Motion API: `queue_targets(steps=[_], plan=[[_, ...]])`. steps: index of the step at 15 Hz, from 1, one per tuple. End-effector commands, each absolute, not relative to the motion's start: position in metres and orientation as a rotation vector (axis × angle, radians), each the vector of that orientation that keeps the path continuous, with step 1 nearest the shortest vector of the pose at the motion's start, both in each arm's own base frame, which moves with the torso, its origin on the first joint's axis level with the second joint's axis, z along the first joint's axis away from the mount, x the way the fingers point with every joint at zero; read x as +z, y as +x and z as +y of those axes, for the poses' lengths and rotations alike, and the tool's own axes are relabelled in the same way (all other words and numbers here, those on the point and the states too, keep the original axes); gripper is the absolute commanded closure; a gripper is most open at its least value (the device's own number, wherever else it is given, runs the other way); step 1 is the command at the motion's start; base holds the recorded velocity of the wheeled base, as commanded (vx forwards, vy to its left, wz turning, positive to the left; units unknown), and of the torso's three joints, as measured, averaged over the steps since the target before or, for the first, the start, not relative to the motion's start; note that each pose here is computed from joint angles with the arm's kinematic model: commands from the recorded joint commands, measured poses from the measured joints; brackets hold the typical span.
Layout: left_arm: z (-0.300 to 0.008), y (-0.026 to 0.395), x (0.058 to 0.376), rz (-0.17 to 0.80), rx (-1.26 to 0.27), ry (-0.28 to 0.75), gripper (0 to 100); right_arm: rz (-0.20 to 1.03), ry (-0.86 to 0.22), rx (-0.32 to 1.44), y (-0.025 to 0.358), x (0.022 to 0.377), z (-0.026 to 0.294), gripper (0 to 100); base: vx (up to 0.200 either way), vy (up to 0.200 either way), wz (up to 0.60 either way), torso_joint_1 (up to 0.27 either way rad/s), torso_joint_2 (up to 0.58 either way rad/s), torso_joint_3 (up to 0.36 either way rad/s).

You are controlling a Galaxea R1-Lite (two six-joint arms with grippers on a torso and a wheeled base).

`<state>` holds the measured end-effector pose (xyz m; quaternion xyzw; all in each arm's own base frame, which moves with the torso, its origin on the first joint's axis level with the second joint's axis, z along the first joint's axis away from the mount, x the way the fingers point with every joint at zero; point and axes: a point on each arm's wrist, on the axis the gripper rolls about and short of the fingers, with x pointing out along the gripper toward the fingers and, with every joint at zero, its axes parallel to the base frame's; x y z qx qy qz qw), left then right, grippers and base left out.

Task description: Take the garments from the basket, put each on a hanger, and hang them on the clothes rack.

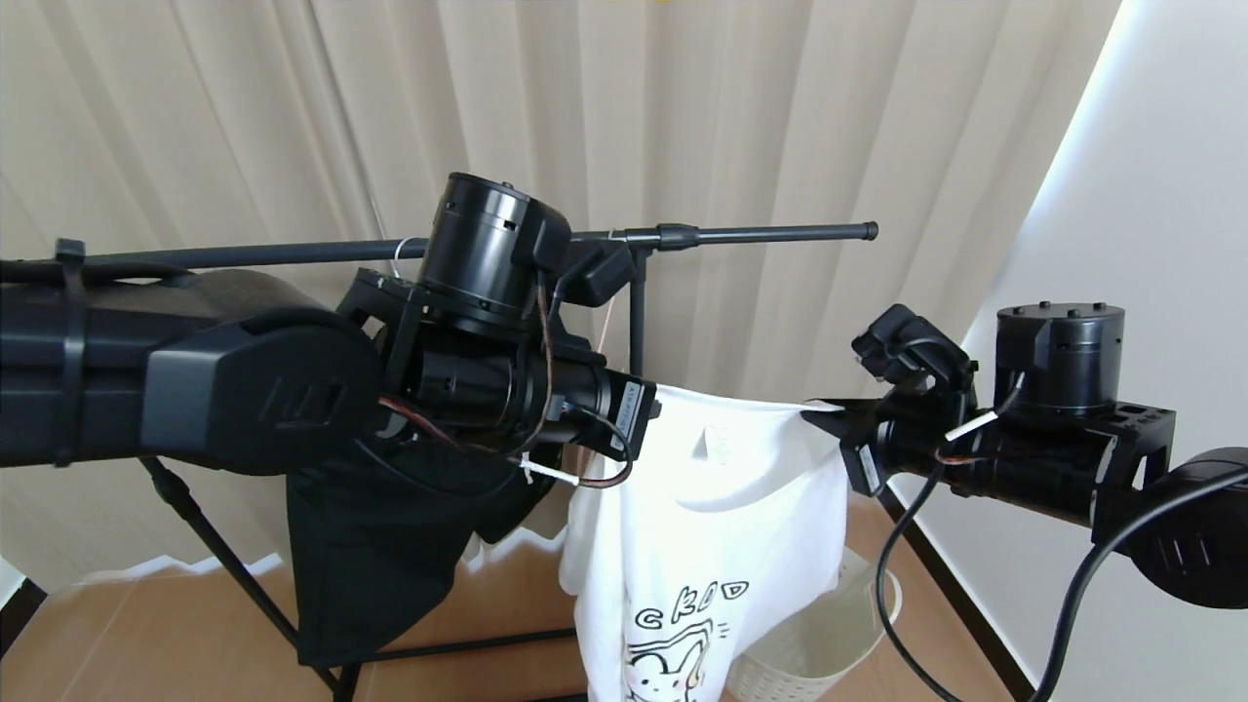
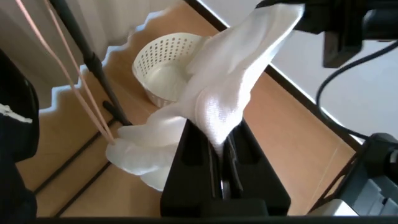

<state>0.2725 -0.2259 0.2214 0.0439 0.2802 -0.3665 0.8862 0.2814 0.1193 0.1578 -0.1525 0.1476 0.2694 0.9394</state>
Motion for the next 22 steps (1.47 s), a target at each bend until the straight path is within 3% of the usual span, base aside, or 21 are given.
queue_targets(steps=[1, 3, 4, 11, 14, 16, 18, 22], plan=[[-0.232, 0.28, 0.207, 0.618, -0.751, 0.11, 100, 0.251, -0.335, 0.479, 0.264, 0.173, 0.134, 100, 0.0, 0.0, 0.0, 0.0, 0.0, 0.0], [-0.232, 0.279, 0.206, 0.616, -0.721, 0.121, 100, 0.245, -0.345, 0.425, 0.26, 0.176, 0.136, 100, 0.0, 0.0, 0.0, 0.0, 0.0, 0.0], [-0.231, 0.279, 0.205, 0.618, -0.705, 0.125, 0, 0.248, -0.349, 0.404, 0.26, 0.176, 0.135, 100, 0.0, 0.0, 0.0, 0.0, 0.0, 0.0], [-0.214, 0.278, 0.205, 0.623, -0.649, 0.125, 0, 0.256, -0.355, 0.38, 0.26, 0.174, 0.135, 100, 0.0, 0.0, 0.0, 0.0, 0.0, 0.0], [-0.222, 0.304, 0.194, 0.614, -0.519, 0.153, 0, 0.257, -0.355, 0.382, 0.26, 0.173, 0.135, 100, 0.0, 0.0, 0.0, 0.0, 0.0, 0.0], [-0.223, 0.308, 0.192, 0.614, -0.509, 0.155, 0, 0.257, -0.355, 0.382, 0.26, 0.173, 0.135, 100, 0.0, 0.0, 0.0, 0.0, 0.0, 0.0], [-0.215, 0.349, 0.176, 0.62, -0.442, 0.165, 0, 0.257, -0.356, 0.381, 0.26, 0.173, 0.135, 100, 0.0, 0.0, 0.0, 0.0, 0.0, 0.0], [-0.217, 0.374, 0.159, 0.629, -0.419, 0.183, 0, 0.262, -0.357, 0.381, 0.26, 0.172, 0.135, 100, 0.0, 0.0, 0.0, 0.0, 0.0, 0.0]])
